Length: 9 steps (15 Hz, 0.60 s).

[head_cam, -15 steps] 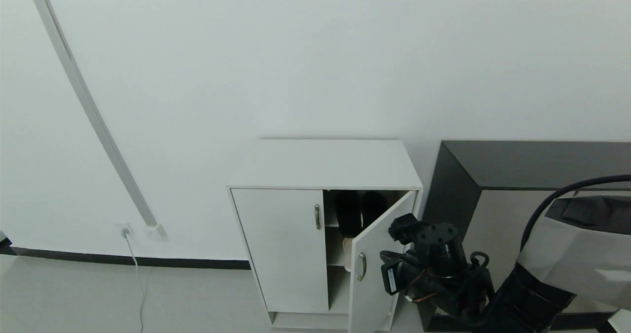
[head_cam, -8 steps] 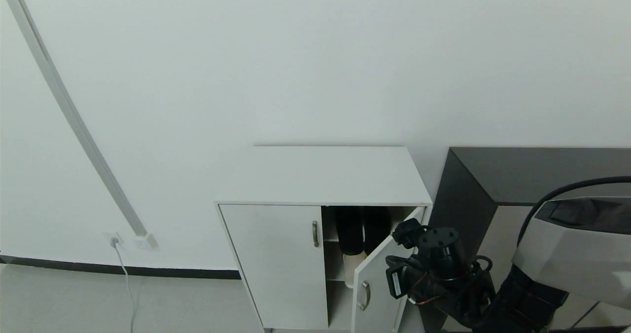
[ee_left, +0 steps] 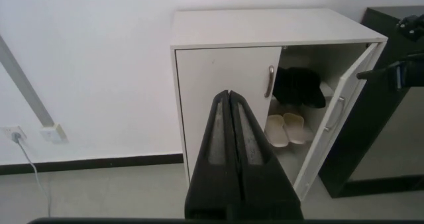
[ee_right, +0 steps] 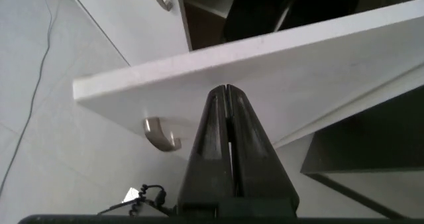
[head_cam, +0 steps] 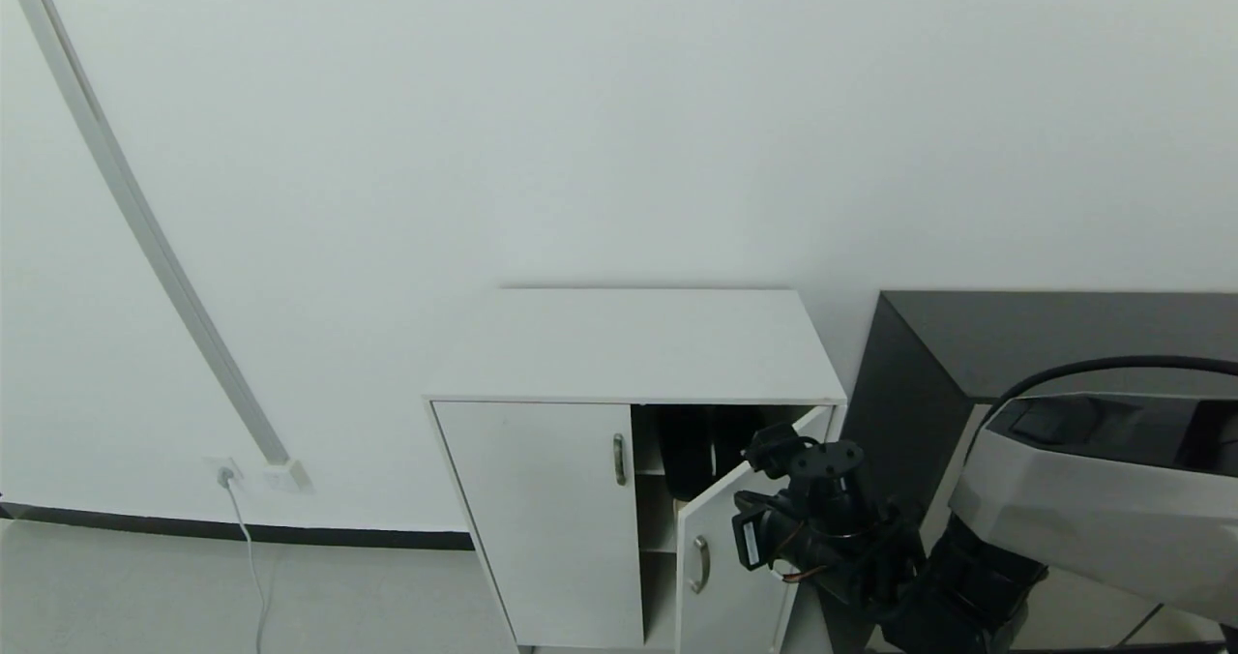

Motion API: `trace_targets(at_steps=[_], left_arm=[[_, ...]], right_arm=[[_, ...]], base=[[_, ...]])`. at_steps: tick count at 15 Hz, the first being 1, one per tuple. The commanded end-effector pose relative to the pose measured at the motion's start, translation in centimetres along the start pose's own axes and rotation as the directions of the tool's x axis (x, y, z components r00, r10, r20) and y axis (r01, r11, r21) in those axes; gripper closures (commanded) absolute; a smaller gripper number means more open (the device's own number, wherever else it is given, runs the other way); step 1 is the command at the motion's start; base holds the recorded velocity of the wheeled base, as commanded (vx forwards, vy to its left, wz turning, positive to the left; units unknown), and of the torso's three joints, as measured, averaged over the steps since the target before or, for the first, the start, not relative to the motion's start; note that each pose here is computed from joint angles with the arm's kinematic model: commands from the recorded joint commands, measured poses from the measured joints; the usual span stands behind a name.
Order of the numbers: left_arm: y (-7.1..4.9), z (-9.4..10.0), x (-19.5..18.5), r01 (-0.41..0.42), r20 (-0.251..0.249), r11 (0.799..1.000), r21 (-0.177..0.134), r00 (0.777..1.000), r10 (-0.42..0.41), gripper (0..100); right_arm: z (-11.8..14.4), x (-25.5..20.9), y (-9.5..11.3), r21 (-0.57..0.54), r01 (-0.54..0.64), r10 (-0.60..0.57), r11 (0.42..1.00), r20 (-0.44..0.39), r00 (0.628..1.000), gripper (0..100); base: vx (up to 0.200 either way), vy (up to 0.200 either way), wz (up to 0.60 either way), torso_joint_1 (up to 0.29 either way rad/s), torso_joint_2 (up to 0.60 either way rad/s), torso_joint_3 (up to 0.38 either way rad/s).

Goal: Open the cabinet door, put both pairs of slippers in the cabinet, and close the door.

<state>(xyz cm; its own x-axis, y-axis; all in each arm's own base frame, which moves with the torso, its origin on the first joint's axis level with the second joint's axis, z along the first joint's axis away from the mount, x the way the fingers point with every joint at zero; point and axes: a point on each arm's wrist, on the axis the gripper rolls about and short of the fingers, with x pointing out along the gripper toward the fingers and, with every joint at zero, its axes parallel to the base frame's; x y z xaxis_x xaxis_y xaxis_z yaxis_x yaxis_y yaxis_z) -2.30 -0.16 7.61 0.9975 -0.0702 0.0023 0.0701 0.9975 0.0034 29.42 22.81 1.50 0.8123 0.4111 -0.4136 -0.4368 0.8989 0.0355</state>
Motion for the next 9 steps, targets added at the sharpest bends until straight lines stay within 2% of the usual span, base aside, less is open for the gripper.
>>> trace_targets(at_steps=[1,9], left_arm=[[0.0,0.0,0.0,0.0,-0.002,1.0,0.0,1.0,0.0,100],[0.0,0.0,0.0,-0.003,-0.001,1.0,0.0,1.0,0.003,100]], right_arm=[[-0.5,1.4,0.1,0.0,0.002,-0.002,1.0,-0.001,1.0,100],[0.5,4.6,0.4,0.012,0.006,-0.007,1.0,0.056,0.998,100]], base=[[0.0,0.0,0.0,0.0,0.0,0.0],[0.0,0.0,0.0,0.0,0.0,0.0]])
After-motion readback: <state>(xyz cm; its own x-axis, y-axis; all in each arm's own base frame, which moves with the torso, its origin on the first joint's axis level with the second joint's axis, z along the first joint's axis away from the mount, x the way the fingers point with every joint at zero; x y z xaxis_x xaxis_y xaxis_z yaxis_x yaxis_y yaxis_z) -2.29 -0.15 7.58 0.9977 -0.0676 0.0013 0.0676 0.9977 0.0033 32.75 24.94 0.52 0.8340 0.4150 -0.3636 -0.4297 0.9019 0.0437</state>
